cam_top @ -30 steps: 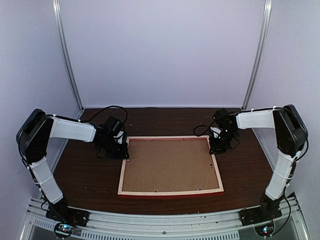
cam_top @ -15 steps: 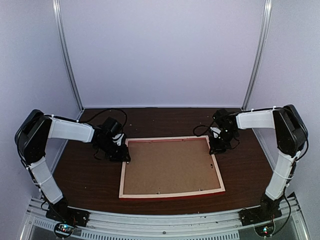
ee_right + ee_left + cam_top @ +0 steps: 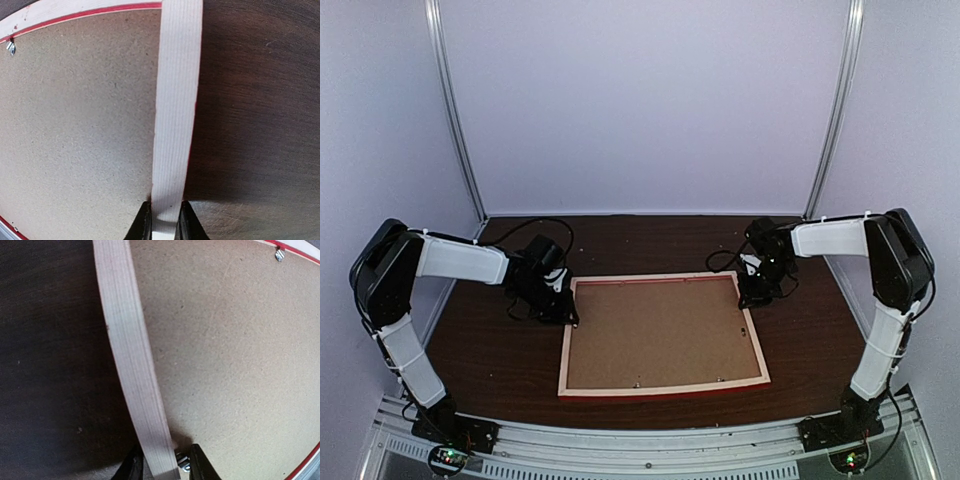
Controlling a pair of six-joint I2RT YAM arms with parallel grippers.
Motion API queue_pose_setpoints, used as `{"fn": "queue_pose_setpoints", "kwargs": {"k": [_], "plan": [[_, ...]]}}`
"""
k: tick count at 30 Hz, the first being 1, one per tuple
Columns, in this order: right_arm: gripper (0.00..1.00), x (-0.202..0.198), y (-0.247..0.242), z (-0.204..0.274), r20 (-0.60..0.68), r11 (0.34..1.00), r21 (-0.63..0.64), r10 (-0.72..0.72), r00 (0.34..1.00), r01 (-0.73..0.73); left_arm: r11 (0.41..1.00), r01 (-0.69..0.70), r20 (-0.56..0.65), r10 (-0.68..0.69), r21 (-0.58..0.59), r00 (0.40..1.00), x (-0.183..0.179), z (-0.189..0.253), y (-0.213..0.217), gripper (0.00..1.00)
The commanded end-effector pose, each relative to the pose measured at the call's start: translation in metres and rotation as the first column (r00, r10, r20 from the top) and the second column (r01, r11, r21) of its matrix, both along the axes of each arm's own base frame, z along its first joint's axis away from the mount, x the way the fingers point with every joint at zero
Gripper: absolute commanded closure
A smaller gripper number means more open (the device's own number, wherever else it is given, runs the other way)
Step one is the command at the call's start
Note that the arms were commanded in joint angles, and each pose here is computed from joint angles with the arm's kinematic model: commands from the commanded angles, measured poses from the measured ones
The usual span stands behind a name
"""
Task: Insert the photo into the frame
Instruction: Press the fastener onto the backboard.
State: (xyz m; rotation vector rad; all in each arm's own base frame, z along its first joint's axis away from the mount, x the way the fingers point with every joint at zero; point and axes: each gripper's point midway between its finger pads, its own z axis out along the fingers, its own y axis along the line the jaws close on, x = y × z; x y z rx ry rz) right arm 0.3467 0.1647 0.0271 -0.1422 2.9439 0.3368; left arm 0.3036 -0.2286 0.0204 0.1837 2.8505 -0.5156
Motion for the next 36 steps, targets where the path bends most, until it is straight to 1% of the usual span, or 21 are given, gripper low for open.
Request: {"fn": "queue_pose_setpoints", "kwargs": {"k": [1, 8, 12, 15, 16, 18, 20, 22, 26, 30, 36], "plan": [[0.89, -0.007, -0.002, -0.025, -0.062, 0.999, -0.03, 0.036, 0.997, -0.038, 0.992, 0.038, -0.099, -0.027, 0.119, 0.995, -0.026, -0.023, 0.02, 0.74], [0.89, -0.005, -0.001, -0.024, -0.062, 0.999, -0.029, 0.037, 0.997, -0.038, 0.995, 0.029, -0.1, -0.019, 0.098, 0.995, -0.024, -0.02, 0.017, 0.79], [0.9, -0.006, 0.0, -0.023, -0.062, 0.999, -0.023, 0.036, 0.997, -0.038, 0.998, -0.023, -0.09, 0.029, 0.066, 0.996, -0.022, -0.019, 0.018, 0.84], [0.9, -0.006, 0.001, -0.021, -0.057, 0.999, -0.016, 0.034, 0.998, -0.035, 0.998, -0.058, -0.08, 0.06, 0.035, 0.995, -0.021, -0.016, 0.017, 0.85], [0.9, -0.007, 0.001, -0.02, -0.056, 0.999, -0.014, 0.033, 0.998, -0.034, 0.998, -0.065, -0.079, 0.066, 0.013, 0.995, -0.02, -0.015, 0.013, 0.84], [0.91, -0.007, 0.001, -0.021, -0.056, 0.999, -0.012, 0.033, 0.998, -0.034, 0.998, -0.067, -0.09, 0.065, -0.02, 0.994, -0.02, -0.014, 0.007, 0.78], [0.91, -0.007, 0.001, -0.022, -0.057, 0.999, -0.01, 0.035, 0.998, -0.036, 0.997, -0.059, -0.101, 0.055, -0.039, 0.993, -0.02, -0.012, 0.002, 0.69], [0.91, -0.008, 0.002, -0.023, -0.06, 0.999, -0.009, 0.037, 0.997, -0.038, 0.998, -0.05, -0.099, 0.047, -0.03, 0.994, -0.019, -0.009, 0.003, 0.59], [0.91, -0.008, 0.003, -0.025, -0.062, 0.999, -0.003, 0.039, 0.997, -0.039, 1.0, -0.025, -0.079, 0.026, 0.01, 0.997, -0.02, 0.002, 0.01, 0.47], [0.91, -0.008, 0.003, -0.027, -0.065, 0.999, -0.002, 0.04, 0.997, -0.04, 0.998, -0.002, -0.085, 0.008, 0.069, 0.996, -0.026, 0.004, 0.021, 0.44], [0.91, -0.008, 0.003, -0.028, -0.064, 0.999, -0.001, 0.038, 0.997, -0.038, 0.983, 0.024, -0.08, -0.009, 0.182, 0.997, -0.034, 0.005, 0.04, 0.45]]}}
